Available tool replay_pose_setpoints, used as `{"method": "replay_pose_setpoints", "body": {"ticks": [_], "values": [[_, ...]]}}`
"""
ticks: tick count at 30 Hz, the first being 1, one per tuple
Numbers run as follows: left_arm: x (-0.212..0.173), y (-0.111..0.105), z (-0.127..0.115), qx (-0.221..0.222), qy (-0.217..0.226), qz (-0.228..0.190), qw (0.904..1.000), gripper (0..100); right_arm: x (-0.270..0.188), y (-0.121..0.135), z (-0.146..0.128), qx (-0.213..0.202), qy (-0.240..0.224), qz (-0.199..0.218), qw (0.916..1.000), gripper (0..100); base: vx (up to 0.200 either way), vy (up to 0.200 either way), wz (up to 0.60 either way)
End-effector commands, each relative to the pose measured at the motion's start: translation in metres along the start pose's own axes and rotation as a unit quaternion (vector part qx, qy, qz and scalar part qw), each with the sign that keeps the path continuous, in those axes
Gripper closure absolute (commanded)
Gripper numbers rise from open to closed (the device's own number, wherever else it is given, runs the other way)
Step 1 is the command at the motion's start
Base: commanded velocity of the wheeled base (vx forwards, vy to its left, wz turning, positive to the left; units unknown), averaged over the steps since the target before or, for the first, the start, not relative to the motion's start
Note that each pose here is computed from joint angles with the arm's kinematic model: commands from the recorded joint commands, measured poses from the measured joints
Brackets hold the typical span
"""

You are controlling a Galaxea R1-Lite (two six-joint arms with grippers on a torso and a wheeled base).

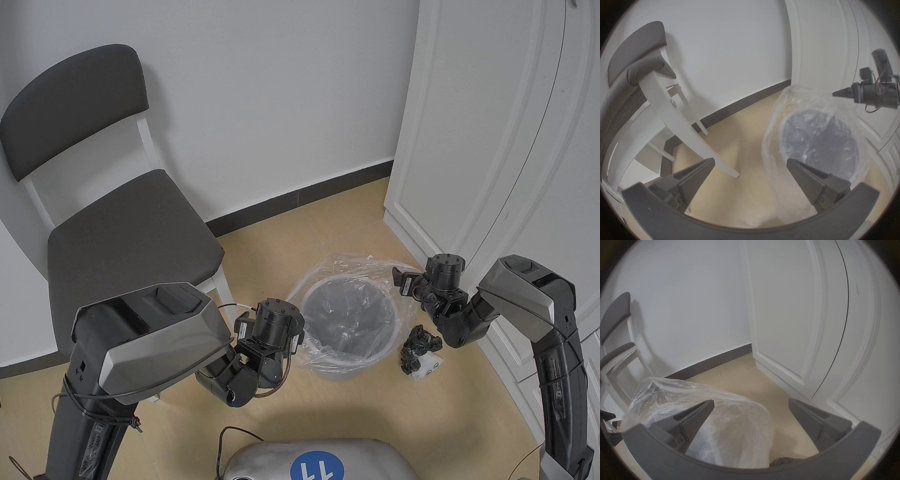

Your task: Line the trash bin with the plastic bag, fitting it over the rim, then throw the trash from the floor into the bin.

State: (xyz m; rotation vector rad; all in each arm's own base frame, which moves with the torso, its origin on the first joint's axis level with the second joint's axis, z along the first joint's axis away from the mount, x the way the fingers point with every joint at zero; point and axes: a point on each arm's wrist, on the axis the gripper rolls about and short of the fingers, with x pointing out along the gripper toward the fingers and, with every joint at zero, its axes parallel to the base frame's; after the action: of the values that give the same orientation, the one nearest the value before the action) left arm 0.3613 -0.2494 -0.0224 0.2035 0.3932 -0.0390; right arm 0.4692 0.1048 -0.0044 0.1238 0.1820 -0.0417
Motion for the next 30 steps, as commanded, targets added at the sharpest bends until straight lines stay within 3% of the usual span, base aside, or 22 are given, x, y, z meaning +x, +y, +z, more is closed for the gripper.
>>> {"method": "replay_pose_setpoints", "body": {"ticks": [1,5,13,30], "values": [[-0.010,-0.003,0.011,-0.009,-0.014,-0.012,0.9998,0,-0.004,0.006,0.008,0.002,-0.006,0.007,1.0000,0,0.000,0.000,0.00],[-0.002,-0.017,0.009,-0.019,-0.029,-0.038,0.9987,0,0.000,0.009,0.003,0.009,-0.008,0.015,0.9998,0,0.000,0.000,0.00],[0.031,-0.034,0.013,-0.028,-0.041,-0.033,0.9982,0,0.009,0.010,-0.006,0.026,-0.009,0.016,0.9995,0,0.000,0.000,0.00],[0.098,-0.009,0.029,-0.067,-0.072,0.026,0.9949,0,0.037,0.004,-0.019,0.065,-0.040,0.010,0.9971,0,0.000,0.000,0.00]]}}
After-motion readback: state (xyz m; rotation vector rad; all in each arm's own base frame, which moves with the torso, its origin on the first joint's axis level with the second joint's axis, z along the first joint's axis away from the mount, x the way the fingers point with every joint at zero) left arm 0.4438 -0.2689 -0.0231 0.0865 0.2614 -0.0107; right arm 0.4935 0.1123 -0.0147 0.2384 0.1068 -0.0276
